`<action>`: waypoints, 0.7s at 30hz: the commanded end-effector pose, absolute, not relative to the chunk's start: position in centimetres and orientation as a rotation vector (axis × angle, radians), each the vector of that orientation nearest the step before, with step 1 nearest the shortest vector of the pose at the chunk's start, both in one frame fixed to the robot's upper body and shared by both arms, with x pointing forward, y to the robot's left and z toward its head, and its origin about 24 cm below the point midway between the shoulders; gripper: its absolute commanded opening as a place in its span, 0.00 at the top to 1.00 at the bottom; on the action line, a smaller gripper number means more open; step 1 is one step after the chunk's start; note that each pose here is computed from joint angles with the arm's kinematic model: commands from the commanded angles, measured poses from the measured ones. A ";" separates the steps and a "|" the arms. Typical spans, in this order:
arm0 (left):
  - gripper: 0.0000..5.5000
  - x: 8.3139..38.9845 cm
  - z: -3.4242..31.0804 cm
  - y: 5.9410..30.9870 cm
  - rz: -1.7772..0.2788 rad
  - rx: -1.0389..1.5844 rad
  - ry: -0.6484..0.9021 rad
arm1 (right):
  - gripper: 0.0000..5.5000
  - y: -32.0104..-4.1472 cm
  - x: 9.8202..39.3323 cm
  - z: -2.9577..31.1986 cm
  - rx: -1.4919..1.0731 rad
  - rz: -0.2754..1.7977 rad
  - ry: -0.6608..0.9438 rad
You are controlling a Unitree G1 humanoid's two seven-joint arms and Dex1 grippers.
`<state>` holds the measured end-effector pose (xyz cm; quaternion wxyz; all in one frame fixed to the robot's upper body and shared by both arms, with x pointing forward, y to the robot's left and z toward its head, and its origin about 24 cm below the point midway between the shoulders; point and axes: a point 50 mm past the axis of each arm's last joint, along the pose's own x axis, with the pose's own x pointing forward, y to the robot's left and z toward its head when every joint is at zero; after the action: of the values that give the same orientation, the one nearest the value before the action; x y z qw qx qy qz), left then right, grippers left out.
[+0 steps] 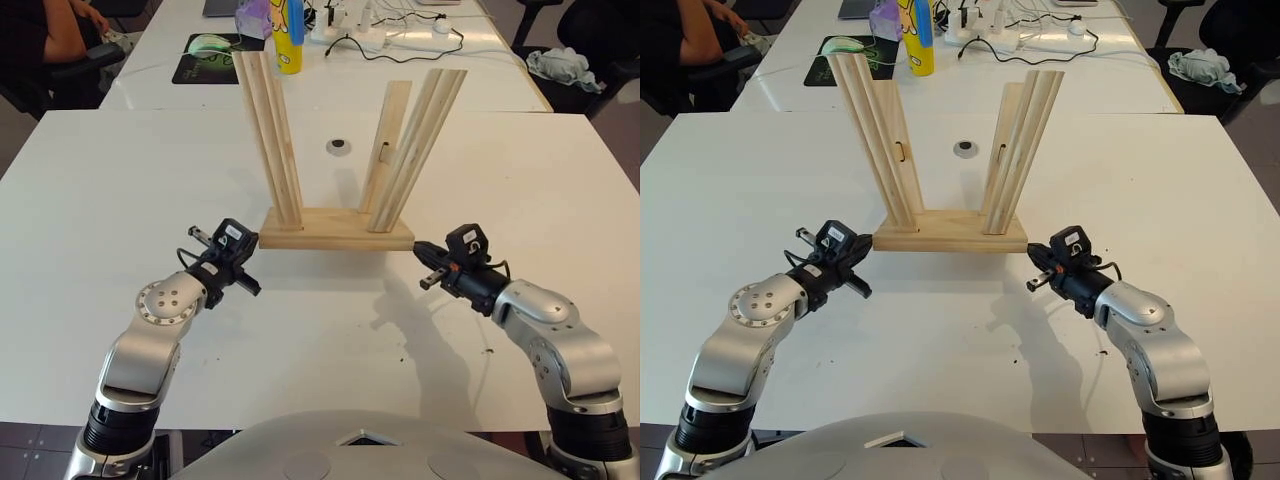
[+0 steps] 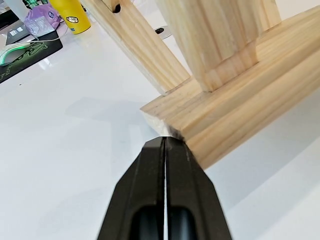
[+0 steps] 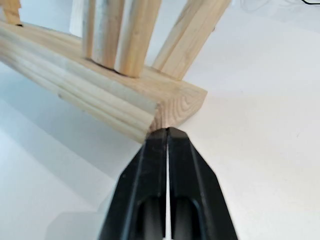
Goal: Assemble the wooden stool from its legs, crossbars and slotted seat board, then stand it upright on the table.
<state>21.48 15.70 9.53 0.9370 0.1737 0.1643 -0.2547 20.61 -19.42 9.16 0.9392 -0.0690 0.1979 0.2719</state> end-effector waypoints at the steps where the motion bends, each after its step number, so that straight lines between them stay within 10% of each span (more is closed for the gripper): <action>1: 1.00 21.4 11.1 14.2 -0.639 0.316 0.276 | 1.00 -17.6 20.7 10.9 -0.101 0.693 0.327; 21: 1.00 21.6 12.9 14.3 -0.659 0.315 0.260 | 1.00 -17.3 20.8 13.0 -0.068 0.699 0.279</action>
<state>22.16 16.24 12.40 0.9406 0.1788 0.1392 -0.2530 20.95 -19.23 11.81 0.9441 -0.0552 0.1677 0.2783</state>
